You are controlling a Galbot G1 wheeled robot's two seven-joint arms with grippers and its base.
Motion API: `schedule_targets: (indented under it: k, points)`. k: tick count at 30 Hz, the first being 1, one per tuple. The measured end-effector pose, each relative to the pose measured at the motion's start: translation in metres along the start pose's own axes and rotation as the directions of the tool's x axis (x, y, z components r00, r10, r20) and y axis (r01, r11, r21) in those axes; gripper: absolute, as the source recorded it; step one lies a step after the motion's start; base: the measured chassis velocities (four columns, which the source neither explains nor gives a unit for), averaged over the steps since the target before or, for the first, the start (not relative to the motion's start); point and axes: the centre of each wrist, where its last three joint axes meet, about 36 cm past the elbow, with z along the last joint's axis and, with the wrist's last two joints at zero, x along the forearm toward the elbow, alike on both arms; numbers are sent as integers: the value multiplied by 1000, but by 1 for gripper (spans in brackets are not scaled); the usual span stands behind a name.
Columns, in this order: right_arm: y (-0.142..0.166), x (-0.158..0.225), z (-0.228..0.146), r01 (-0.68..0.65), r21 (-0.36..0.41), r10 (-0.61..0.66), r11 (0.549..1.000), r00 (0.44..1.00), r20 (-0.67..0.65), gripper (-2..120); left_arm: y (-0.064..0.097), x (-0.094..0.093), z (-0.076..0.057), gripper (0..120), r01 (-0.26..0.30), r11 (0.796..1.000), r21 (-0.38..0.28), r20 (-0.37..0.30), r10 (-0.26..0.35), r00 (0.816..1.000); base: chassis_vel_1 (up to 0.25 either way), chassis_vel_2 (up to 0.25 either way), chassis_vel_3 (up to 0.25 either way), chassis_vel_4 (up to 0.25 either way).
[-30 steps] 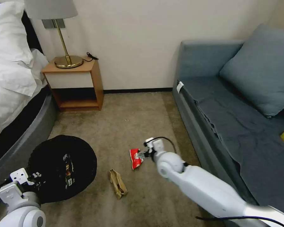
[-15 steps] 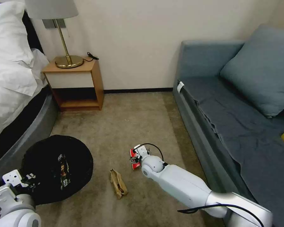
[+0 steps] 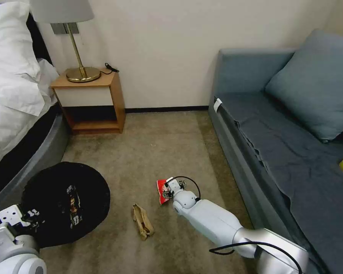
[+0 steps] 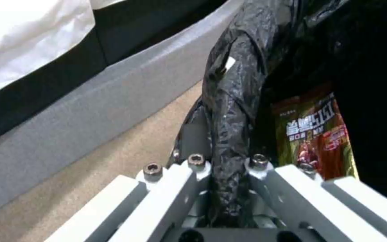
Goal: Pick up the trash bin, then pick up the garbage on the floor and place it into the trash bin.
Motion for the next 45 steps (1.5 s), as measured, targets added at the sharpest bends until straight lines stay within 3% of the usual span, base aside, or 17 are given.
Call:
schedule_targets:
  k: [4,7,9,14,17,19,21,24,31,40,45]
  points:
    - [6,-7,2,12,5,-12,1000,1000,6,96,2,1,-1,2,4,1000,0,6,-4,1000,0,0,0,0]
    - [10,-12,5,15,16,-15,1000,1000,13,83,3,1,0,2,9,1000,-2,10,-9,1000,0,0,0,0]
    - [11,-13,5,16,18,-16,1000,1000,13,82,3,1,0,2,10,1000,-2,11,-10,1000,0,0,0,0]
    - [10,-15,8,23,22,-24,999,1000,19,58,5,1,1,2,19,1000,-7,21,-19,1000,0,0,0,0]
    - [10,-16,8,24,21,-24,999,1000,20,55,5,1,2,2,20,1000,-9,22,-20,1000,0,0,0,0]
    - [10,-16,12,31,20,-32,999,999,24,42,5,0,2,2,19,1000,-10,23,-19,1000,0,0,0,0]
    - [9,-16,13,32,19,-32,999,999,24,40,5,0,2,2,19,1000,-10,23,-18,1000,0,0,0,0]
    - [8,-15,19,37,17,-37,999,999,31,22,4,0,2,2,16,1000,-9,23,-16,1000,0,0,0,0]
    - [6,-9,24,49,14,-50,999,998,50,1,4,-1,4,2,17,1000,-7,24,-17,1000,0,0,0,0]
    - [-2,5,24,56,-15,-55,998,995,88,0,4,-1,5,2,16,1000,-4,26,-16,1000,0,0,0,0]
    - [-15,35,-8,84,-91,-67,992,983,171,0,2,-2,4,2,11,1000,-2,26,-11,1000,0,0,0,0]
